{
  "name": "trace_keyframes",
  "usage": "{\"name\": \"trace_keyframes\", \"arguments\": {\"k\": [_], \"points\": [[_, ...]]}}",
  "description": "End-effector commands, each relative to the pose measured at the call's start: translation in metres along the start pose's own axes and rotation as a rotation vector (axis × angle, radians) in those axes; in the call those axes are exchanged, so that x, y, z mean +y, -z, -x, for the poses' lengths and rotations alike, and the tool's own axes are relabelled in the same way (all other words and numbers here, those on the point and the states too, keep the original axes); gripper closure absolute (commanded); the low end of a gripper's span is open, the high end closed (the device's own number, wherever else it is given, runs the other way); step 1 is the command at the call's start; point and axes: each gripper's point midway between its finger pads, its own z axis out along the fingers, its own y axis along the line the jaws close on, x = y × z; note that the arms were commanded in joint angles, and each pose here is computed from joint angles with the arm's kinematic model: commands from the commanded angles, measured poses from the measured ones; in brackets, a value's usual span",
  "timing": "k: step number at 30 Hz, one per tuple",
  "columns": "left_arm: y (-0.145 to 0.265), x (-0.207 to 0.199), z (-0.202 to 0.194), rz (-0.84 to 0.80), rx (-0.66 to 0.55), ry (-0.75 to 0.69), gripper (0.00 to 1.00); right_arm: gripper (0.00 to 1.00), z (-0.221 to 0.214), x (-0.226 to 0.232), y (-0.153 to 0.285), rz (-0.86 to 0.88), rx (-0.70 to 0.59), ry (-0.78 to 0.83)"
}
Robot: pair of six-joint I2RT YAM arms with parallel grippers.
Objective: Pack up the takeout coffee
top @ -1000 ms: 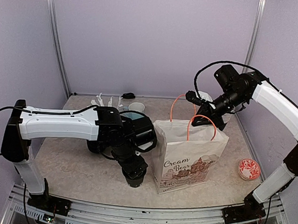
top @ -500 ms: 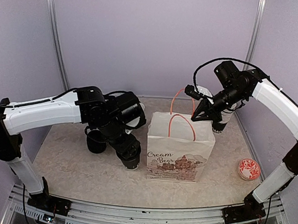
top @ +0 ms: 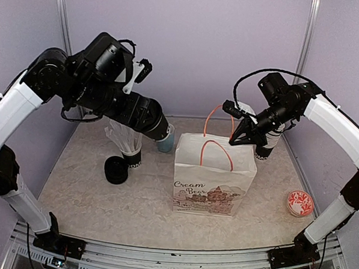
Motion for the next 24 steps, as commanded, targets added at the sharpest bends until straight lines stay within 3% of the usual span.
{"name": "trace_keyframes", "arguments": {"k": [1,7,10,18,24], "points": [[0.044,0.013,0.036,0.035,-0.143,0.013,0.43,1.0,0.016,0.011,0.008,0.016,-0.054,0.016],[0.059,-0.054,0.064,-0.21,-0.26,-0.092,0.43,0.99,0.02,0.009,0.008,0.013,-0.058,0.016],[0.052,-0.088,0.059,-0.314,-0.243,-0.155,0.43,0.99,0.021,0.009,0.007,0.019,-0.057,0.015],[-0.012,-0.109,0.009,-0.259,-0.033,-0.295,0.44,0.98,0.025,0.018,0.009,0.029,-0.06,0.041],[-0.036,-0.105,-0.002,-0.185,0.008,-0.364,0.44,0.98,0.021,0.035,0.002,0.064,-0.049,0.077]]}}
